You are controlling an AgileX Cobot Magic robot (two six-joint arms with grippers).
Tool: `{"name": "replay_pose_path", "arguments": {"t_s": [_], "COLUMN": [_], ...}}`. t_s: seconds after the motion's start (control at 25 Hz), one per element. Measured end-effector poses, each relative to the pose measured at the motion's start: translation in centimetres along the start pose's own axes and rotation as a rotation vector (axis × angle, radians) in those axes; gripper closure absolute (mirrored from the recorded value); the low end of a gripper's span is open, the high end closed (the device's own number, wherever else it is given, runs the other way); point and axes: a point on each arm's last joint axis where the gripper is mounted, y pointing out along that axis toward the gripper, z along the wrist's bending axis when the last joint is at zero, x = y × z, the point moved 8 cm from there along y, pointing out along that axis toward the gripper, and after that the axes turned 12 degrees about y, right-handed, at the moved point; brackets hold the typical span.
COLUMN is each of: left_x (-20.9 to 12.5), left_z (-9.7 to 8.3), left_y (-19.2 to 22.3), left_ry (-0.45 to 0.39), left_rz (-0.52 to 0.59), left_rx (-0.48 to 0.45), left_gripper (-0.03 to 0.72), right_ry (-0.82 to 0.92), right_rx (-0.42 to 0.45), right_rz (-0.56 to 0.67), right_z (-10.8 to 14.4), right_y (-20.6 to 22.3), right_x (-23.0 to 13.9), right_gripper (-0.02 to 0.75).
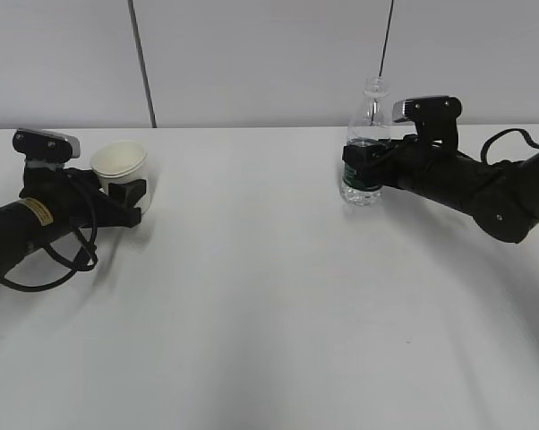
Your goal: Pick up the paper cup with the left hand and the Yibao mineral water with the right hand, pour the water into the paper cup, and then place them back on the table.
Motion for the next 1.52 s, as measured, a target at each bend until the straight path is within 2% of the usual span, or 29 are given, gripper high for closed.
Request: {"name": "replay_pose_path", "arguments": {"t_s": [0.72,1.24,1.52], "left_x": [0.01,0.01,0.01], "left_z": [0.04,0.05,0.06], "left_y": [0.00,0.00,0.00], "left_ry": [0.000,0.001,0.001], "left_rz": [-0.001,-0.001,-0.001], "left_rx": [0.002,0.003,0.003], "left_gripper": [0.255,0.255,0.240], "right_ry": [0.036,0.002,-0.016], "right_rx": [0.013,0.015,0.029], "right_rz": [-0.044,-0.045,-0.039], "right_z": [-0.22,-0.19,0.05], "right_y": [0.49,0.50,0.50], "right_x": [-0.36,-0.39,-0.49], "right_gripper": [0.249,0.249,0.186]}}
